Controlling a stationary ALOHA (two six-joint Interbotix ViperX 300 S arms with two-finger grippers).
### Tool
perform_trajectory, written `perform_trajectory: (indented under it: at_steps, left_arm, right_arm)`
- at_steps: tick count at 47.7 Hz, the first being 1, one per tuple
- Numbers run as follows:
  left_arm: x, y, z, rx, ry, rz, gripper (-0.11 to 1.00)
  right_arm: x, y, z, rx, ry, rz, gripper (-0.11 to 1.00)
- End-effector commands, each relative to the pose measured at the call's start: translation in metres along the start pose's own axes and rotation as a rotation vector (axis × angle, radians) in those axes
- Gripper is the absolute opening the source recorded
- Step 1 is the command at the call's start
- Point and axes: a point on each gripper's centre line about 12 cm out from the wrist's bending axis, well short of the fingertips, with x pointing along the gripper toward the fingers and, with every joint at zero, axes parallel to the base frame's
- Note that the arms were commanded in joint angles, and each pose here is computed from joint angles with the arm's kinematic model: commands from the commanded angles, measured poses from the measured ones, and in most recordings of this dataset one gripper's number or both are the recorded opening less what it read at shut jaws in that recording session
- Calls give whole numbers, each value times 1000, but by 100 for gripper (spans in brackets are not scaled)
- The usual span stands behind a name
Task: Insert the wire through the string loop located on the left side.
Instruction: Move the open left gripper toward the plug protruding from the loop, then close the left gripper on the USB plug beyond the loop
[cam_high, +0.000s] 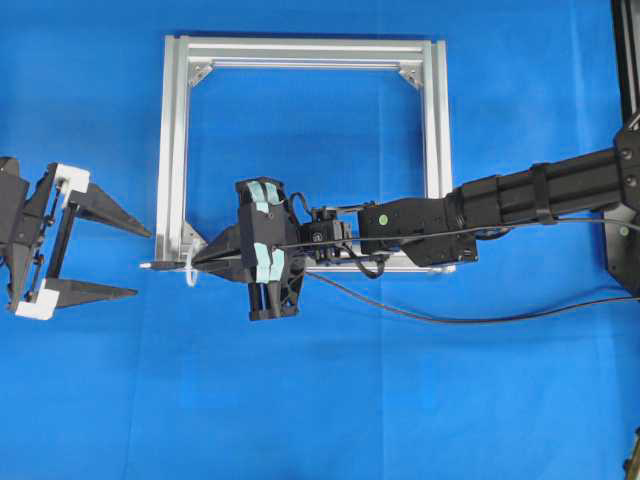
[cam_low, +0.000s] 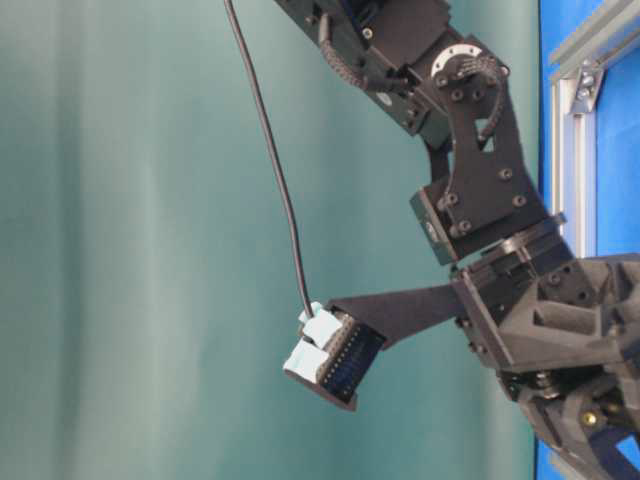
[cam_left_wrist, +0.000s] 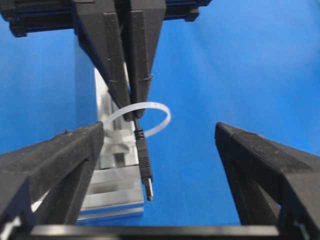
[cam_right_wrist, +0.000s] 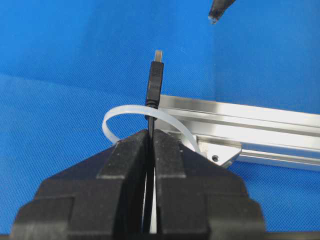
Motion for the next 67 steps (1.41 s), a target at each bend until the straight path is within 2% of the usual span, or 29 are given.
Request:
perform_trajectory:
  at_steps: [1, 9, 15, 62, 67]
  left_arm:
    - [6, 0, 6, 3, -6, 1, 87]
    - [23, 1, -15, 6, 99, 9, 87]
    - [35, 1, -22, 9, 139, 14, 87]
    - [35, 1, -24, 9, 148, 14, 86]
    - [35, 3, -24, 6, 154, 22, 84]
  right_arm:
    - [-3, 1, 18, 0, -41, 3, -10]
    - [-3, 1, 16, 0, -38, 3, -10]
    - [-3, 1, 16, 0, -38, 3, -10]
    - [-3, 1, 18, 0, -41, 3, -10]
    - [-3, 2, 16, 0, -38, 4, -10]
